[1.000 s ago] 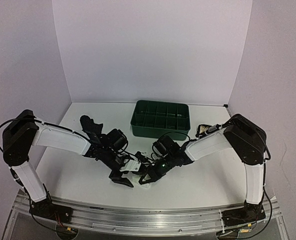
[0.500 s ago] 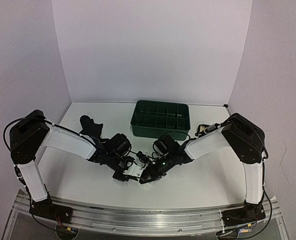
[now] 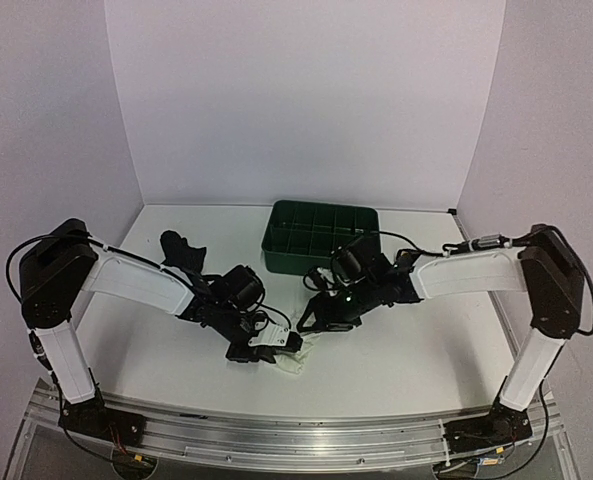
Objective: Roll the underwear
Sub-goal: Roll the underwear to the center of the board.
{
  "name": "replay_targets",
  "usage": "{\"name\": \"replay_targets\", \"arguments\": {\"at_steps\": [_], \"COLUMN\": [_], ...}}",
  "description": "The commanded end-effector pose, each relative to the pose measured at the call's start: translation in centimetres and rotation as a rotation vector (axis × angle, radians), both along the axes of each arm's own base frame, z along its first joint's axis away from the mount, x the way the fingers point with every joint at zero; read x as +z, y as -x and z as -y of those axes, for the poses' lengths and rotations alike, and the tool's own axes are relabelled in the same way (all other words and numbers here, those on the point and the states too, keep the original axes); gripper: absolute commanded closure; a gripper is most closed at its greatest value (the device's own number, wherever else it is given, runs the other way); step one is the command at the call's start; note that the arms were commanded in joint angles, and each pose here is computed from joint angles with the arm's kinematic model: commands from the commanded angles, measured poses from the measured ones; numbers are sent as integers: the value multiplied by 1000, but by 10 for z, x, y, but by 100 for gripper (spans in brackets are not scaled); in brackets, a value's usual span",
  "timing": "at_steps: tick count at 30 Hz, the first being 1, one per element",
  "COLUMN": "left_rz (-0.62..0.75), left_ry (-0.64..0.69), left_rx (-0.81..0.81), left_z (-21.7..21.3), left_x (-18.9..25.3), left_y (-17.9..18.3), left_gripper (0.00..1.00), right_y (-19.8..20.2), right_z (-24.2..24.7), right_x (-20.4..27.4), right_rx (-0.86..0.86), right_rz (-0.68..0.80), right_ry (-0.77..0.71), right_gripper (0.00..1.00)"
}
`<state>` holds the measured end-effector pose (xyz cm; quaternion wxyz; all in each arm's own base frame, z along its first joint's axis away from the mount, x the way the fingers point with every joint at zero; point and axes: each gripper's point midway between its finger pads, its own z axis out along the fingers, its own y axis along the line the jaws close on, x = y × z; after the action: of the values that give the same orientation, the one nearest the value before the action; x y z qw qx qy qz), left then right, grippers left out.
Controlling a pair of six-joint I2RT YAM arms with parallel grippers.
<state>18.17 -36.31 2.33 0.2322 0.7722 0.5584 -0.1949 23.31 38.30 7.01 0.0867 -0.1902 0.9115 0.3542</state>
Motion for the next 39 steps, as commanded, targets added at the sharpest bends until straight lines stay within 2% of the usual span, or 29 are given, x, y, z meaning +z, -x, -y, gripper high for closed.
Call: {"name": "replay_targets", "arguments": {"at_steps": [1, 5, 12, 14, 19, 21, 32, 39], "left_rz": [-108, -124, -136, -134, -118, -118, -203, -301], "left_ry": [-35, -34, -37, -34, -29, -24, -84, -85], "left_rx": [72, 82, 90, 83, 32, 5, -109, -19], "left_z": [0, 3, 7, 8, 13, 17, 11, 14], "left_x": [5, 5, 7, 7, 8, 8, -7, -7], "left_y": [7, 7, 5, 5, 9, 13, 52, 57], "left_gripper": [100, 100, 100, 100, 100, 100, 100, 100], "right_y": [-14, -25, -35, -40, -53, -58, -97, -103], "right_z": [48, 59, 38, 33, 20, 15, 21, 22], "right_x": [-7, -27, -65, -69, -66, -63, -54, -63], "right_rx": [-228, -336, -302, -299, -309, -312, -495, -544], "right_rz": [21, -26, -104, -107, -97, -92, -59, -89], "right_ry": [186, 244, 279, 280, 258, 247, 358, 400], "right_gripper": [57, 60, 58, 63, 92, 99, 100, 100]}}
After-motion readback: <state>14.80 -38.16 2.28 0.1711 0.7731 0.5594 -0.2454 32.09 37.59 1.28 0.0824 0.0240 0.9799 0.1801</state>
